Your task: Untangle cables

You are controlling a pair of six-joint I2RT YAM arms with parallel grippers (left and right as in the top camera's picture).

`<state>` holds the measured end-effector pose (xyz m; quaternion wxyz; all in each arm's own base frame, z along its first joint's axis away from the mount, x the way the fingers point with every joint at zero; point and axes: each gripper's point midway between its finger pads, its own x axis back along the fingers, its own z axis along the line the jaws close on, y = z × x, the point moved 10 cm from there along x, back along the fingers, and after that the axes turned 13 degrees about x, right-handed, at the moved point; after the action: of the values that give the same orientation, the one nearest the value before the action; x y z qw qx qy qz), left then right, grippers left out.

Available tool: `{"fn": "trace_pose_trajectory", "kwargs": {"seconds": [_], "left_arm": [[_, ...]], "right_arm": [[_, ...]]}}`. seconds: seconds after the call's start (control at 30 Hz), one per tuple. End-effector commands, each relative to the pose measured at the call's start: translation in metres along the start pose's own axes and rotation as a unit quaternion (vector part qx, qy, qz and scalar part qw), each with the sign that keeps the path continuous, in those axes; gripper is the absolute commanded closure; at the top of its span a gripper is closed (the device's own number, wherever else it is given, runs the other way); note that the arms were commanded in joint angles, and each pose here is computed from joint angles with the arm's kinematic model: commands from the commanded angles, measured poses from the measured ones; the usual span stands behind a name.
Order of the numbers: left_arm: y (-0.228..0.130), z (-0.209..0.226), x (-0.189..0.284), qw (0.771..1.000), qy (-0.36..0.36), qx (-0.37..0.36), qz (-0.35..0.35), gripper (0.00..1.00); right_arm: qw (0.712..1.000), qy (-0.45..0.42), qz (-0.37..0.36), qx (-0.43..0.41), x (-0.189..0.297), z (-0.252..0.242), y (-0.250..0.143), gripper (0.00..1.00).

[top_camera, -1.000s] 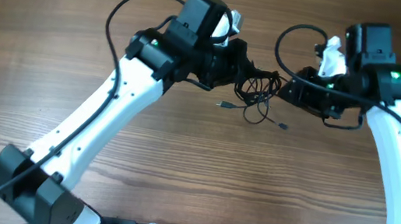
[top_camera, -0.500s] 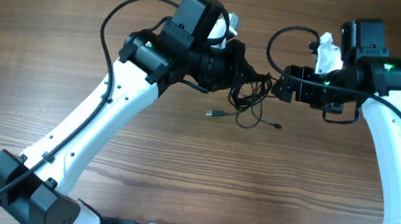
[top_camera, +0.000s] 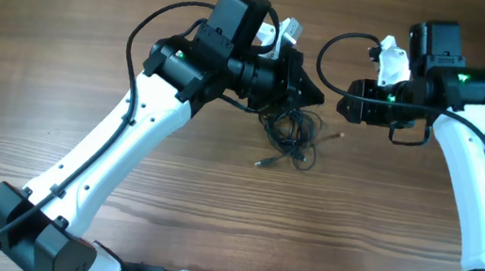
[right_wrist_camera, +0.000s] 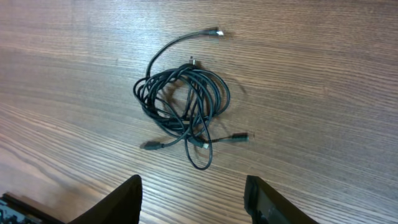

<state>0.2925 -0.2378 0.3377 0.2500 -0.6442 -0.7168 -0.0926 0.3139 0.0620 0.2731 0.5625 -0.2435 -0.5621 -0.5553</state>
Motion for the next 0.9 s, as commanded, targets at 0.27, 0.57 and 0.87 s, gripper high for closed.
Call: {"fn": "trace_pose_trajectory", "kwargs": {"seconds": [0.27, 0.57, 0.87], "left_arm": [[0.014, 0.033, 0.017, 0.971, 0.149, 0.054, -0.177, 0.96], [0.027, 0.079, -0.038, 0.918, 0.321, 0.055, -0.226, 0.5], [0.064, 0.127, -0.067, 0.883, 0.382, 0.125, -0.242, 0.53]], "right_arm": [[0.998, -0.004, 0.016, -0.065, -0.009, -0.004, -0.002, 0.22], [0.993, 0.012, 0.05, -0.104, -0.03, -0.009, -0.001, 0.18], [0.992, 0.013, 0.061, -0.109, -0.032, -0.01, -0.003, 0.03]]}}
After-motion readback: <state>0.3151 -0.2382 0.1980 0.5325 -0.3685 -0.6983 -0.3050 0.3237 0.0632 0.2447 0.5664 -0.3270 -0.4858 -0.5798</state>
